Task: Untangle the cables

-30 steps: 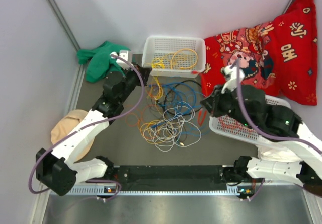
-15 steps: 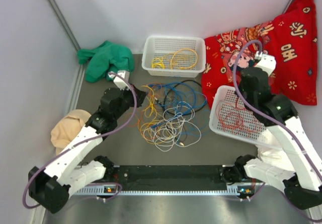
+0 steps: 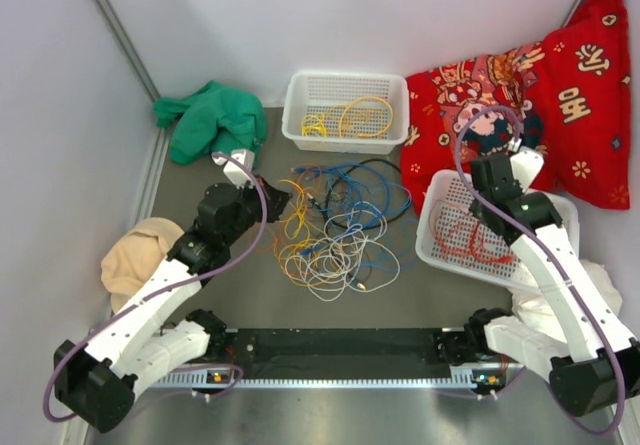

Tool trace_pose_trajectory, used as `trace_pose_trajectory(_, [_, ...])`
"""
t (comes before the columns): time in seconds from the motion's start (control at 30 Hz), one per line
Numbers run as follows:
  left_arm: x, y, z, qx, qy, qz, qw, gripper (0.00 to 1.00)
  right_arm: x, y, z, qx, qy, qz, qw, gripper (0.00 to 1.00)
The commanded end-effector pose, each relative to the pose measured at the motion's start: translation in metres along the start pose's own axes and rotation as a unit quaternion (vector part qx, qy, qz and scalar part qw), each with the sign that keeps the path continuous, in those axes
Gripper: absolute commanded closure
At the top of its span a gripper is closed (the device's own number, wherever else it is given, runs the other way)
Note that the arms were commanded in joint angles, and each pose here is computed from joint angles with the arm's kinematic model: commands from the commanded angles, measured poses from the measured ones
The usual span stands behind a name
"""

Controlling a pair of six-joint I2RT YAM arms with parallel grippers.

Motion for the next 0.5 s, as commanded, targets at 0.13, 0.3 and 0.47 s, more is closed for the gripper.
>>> trace_pose_trajectory(0.13, [-0.002, -0.003, -0.001, -0.01, -0.009, 0.012, 1.0, 1.0, 0.001, -0.004, 0.034, 0.031, 0.038, -0.047, 0.998, 0.97])
trace_pose_trajectory(0.3, [-0.004, 0.002, -0.002, -0.006, -0.012, 0.011, 1.0, 1.0, -0.007, -0.014, 0.03, -0.017, 0.059, -0.063, 0.996, 0.46])
trace_pose_trajectory(0.47, [-0.013, 0.007, -0.013, -0.014, -0.011, 0.012, 1.0, 1.0, -0.023, -0.053, -0.013, -0.112, 0.092, -0.089, 0.985, 0.13])
Point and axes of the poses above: each gripper's point midway between its finger pads, its own y axis out along the fingers, its own x axis along the line the jaws close on, z = x × y, the point moved 6 cm from there along -y, back along the fingers, and after that the axes turned 15 degrees about -y, right-handed, at the moved point
